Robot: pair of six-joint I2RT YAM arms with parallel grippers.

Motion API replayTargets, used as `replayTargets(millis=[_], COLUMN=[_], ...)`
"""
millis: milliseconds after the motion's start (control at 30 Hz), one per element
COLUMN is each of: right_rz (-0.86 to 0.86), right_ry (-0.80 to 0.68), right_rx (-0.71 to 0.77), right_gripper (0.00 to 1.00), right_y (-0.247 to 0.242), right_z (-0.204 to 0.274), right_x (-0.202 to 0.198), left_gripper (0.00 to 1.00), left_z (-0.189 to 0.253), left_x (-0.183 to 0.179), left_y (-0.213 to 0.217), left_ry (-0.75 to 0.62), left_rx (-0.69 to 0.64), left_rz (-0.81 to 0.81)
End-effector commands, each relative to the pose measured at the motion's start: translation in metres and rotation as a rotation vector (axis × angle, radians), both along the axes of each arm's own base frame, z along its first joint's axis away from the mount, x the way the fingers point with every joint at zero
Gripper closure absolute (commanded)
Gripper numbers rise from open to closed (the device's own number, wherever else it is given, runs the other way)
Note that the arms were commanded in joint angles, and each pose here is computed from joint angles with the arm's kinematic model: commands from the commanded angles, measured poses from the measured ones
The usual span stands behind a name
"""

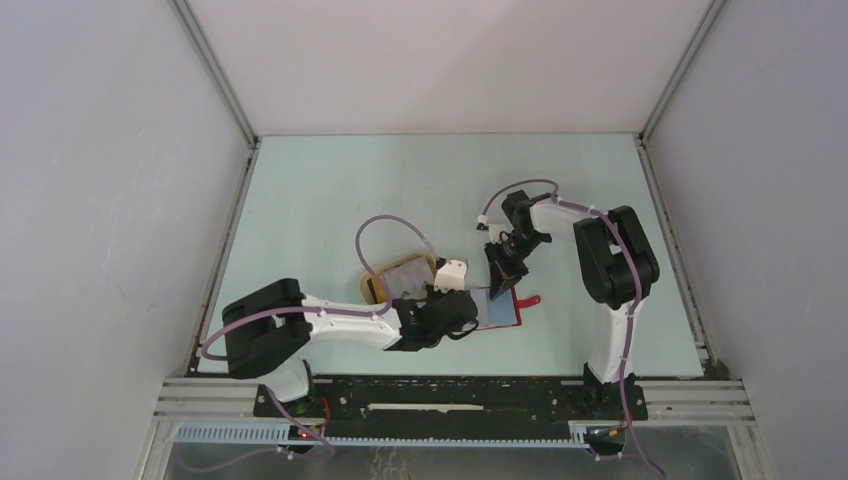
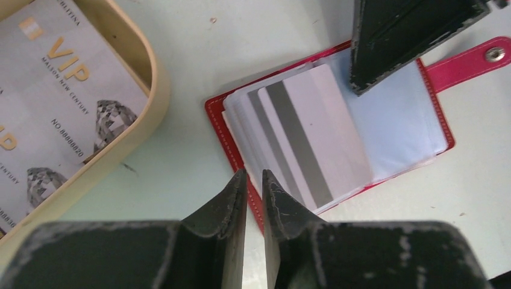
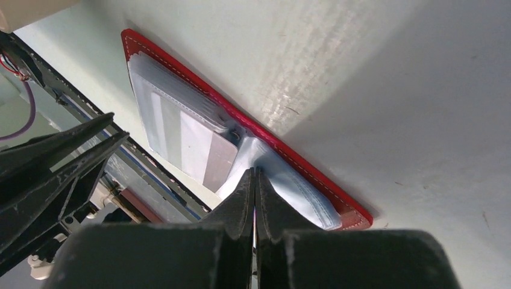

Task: Put the credit cards into the card holder
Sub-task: Insert the credit card into the card holder.

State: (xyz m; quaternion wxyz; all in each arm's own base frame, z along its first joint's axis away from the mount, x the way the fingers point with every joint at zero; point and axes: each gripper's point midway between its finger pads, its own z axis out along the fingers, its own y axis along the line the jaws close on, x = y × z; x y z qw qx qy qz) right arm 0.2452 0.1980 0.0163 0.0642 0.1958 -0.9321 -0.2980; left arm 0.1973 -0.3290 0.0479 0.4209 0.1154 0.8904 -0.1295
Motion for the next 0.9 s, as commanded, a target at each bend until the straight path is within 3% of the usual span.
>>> replayTargets(millis=[0,867], right_rz=[0.022,0.017], right_ry=[0.008,0.072], right_rx=[-0.034,0.158], right_gripper=[0.98,0.96], right_y=[0.003,0.039], right_z=[-0.006,0.018], right_x=[-0.006,-0.017], left_gripper=[0.8,0.83], left_z=[-0.008,-0.024], left_x=[0.001,-0.006], left_y=[0.018,0.004], left_ry=[0.003,0.06], left_rx=[0.02,0.034], left_rz=[0.064,0.013])
